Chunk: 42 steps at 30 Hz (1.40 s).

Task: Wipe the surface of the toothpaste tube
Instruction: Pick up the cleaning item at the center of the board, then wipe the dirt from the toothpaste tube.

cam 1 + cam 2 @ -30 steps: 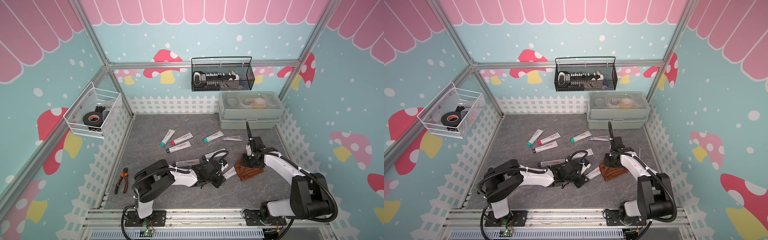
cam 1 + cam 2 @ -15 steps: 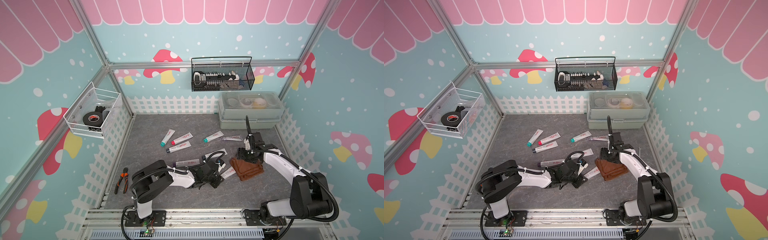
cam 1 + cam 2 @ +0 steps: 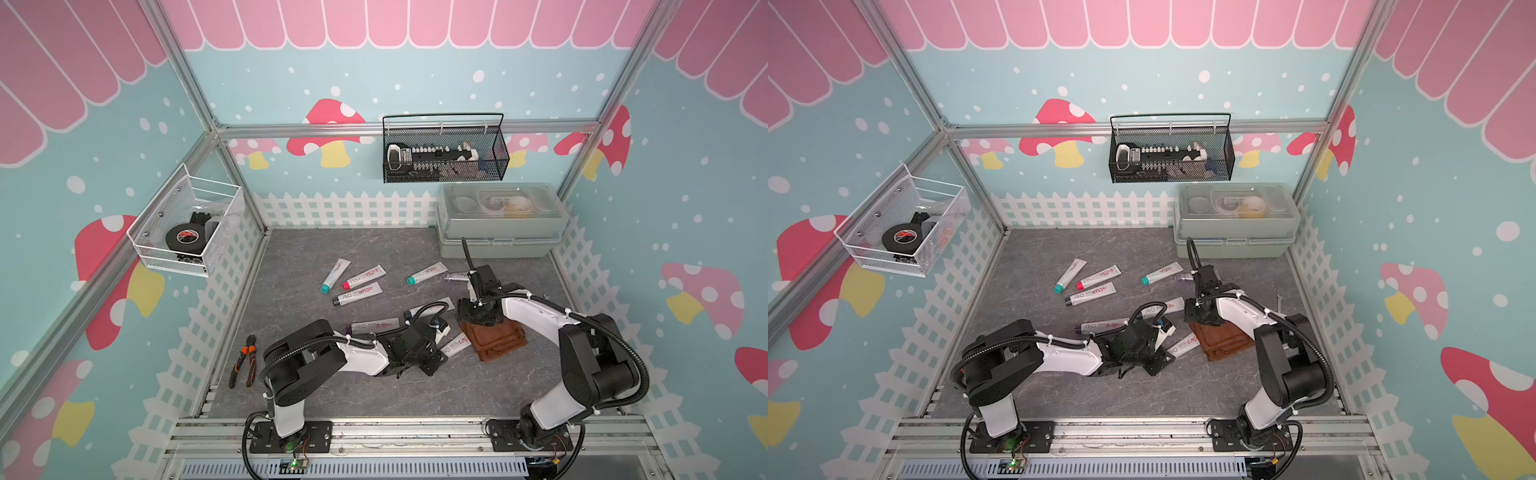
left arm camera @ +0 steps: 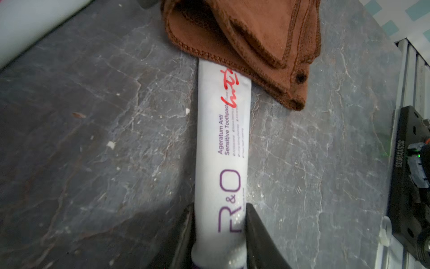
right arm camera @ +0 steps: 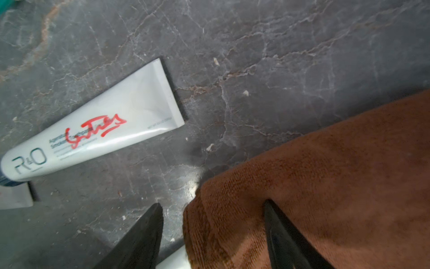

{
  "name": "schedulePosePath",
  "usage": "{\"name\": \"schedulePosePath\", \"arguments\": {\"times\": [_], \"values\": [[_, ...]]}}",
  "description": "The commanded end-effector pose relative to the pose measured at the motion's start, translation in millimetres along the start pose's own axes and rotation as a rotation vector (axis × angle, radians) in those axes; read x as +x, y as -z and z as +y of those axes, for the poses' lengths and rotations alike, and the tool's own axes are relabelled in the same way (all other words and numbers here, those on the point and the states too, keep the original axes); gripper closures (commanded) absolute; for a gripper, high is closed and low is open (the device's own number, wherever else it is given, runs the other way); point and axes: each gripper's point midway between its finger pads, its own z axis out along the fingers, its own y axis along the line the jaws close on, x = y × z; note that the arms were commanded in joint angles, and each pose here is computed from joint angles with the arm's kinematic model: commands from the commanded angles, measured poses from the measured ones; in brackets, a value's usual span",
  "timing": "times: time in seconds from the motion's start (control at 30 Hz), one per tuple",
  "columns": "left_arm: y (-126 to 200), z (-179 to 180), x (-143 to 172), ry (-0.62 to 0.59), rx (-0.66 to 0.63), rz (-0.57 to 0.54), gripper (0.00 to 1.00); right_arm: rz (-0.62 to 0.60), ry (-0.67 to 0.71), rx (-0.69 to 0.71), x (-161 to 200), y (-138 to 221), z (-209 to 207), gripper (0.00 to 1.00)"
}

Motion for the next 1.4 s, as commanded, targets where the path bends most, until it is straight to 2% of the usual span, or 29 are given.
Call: {"name": "schedulePosePath", "arguments": {"times": [0.0, 0.13, 0.23, 0.33, 0.47, 0.57, 0.73, 0.9, 1.0, 1.13, 1.37], "values": [[0, 15, 20, 0.043, -0.038, 0.056, 0.66, 0.012, 0.006, 0.075, 2, -14, -10, 0.35], [-1, 15, 21, 0.046, -0.036, 0.058, 0.66, 0.053, 0.011, 0.132, 14, -32, -22, 0.39], [-1, 15, 21, 0.047, -0.036, 0.058, 0.66, 0.033, 0.014, 0.155, 15, -31, -26, 0.46], [-2, 16, 22, 0.049, -0.036, 0.062, 0.66, 0.027, 0.019, 0.171, 14, -28, -28, 0.63], [-2, 16, 22, 0.049, -0.034, 0.063, 0.66, 0.023, 0.024, 0.157, 13, -26, -27, 0.9], [-1, 16, 22, 0.049, -0.034, 0.065, 0.66, 0.004, 0.036, 0.081, 12, -14, -16, 1.0], [-2, 13, 20, 0.04, -0.025, 0.067, 0.66, -0.058, 0.076, -0.073, 13, 31, 7, 1.0], [-4, 11, 12, 0.032, -0.017, 0.057, 0.66, -0.051, 0.104, -0.193, 28, 65, 23, 1.0], [-5, 8, 7, 0.027, -0.012, 0.047, 0.66, -0.016, 0.111, -0.252, 42, 73, 30, 1.0], [-6, 7, 3, 0.022, -0.007, 0.04, 0.67, 0.023, 0.111, -0.287, 60, 72, 31, 1.0], [-11, 8, 6, 0.029, -0.008, 0.051, 0.67, 0.14, 0.082, -0.354, 86, 39, 41, 1.0]]}}
